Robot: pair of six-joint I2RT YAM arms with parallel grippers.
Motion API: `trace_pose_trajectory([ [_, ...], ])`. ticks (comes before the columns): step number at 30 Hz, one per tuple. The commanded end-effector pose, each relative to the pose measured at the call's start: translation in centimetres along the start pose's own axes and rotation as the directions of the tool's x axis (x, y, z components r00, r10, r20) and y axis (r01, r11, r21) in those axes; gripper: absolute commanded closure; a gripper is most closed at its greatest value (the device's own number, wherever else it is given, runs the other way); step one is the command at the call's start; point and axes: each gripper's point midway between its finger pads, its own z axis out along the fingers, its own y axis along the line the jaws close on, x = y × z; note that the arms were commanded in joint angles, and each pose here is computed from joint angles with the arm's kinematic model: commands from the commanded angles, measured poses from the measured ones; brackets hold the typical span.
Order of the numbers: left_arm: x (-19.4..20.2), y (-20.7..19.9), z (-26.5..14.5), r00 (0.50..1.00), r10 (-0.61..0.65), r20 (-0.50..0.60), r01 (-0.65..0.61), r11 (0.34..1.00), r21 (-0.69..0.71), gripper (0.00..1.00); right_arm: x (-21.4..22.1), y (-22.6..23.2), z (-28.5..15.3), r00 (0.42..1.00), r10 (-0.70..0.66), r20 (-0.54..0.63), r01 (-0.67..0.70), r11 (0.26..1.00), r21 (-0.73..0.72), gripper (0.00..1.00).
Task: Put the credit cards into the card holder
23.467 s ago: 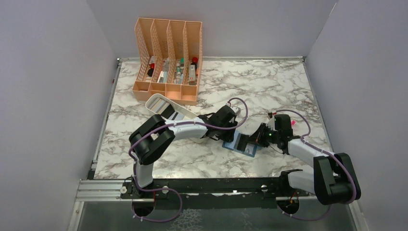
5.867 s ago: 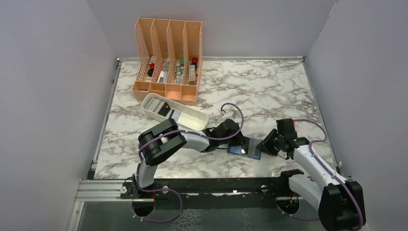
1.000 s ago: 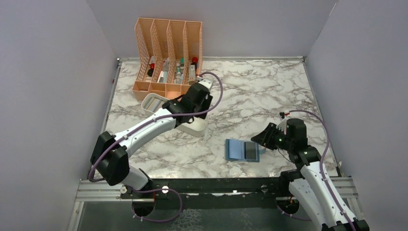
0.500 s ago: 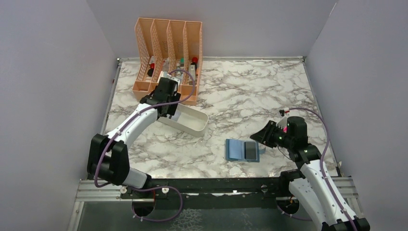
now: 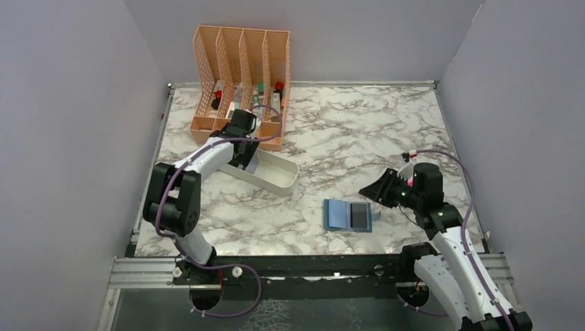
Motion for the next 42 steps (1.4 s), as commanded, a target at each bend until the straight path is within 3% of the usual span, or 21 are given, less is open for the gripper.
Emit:
trace_pose_trajectory([
  [1, -2.3, 2.1, 1.0, 0.999, 0.013, 0.038, -0.01, 0.996, -0.084, 0.24, -1.5, 1.1, -0.7, 0.999, -0.035, 0.037, 0.036, 0.999, -0.007, 0.66],
  [11, -1.8, 2.3, 3.8, 1.0, 0.028, -0.006, -0.028, 0.993, -0.115, 0.28, -1.6, 0.9, -0.8, 0.999, -0.03, 0.028, 0.03, 0.999, 0.019, 0.66],
  [21, -2.9, 4.1, 2.4, 1.0, 0.021, 0.022, -0.016, 0.982, -0.187, 0.51, -1.8, 1.1, -1.0, 0.999, -0.032, 0.038, 0.032, 0.999, 0.021, 0.66],
  [30, -3.8, 4.4, 1.7, 0.999, 0.016, 0.043, -0.008, 0.983, -0.182, 0.62, -1.7, 1.0, -1.0, 0.999, -0.029, 0.033, 0.028, 0.999, 0.022, 0.66],
  [39, -4.2, 4.6, 1.1, 0.999, 0.007, 0.043, 0.0, 0.984, -0.178, 0.66, -1.3, 1.1, -0.7, 1.0, -0.016, 0.02, 0.016, 1.0, 0.008, 0.66],
  [42, -4.2, 4.5, 1.1, 0.999, 0.009, 0.041, -0.002, 0.984, -0.176, 0.74, -1.3, 1.0, -0.7, 1.0, -0.014, 0.019, 0.014, 1.0, 0.008, 0.66],
])
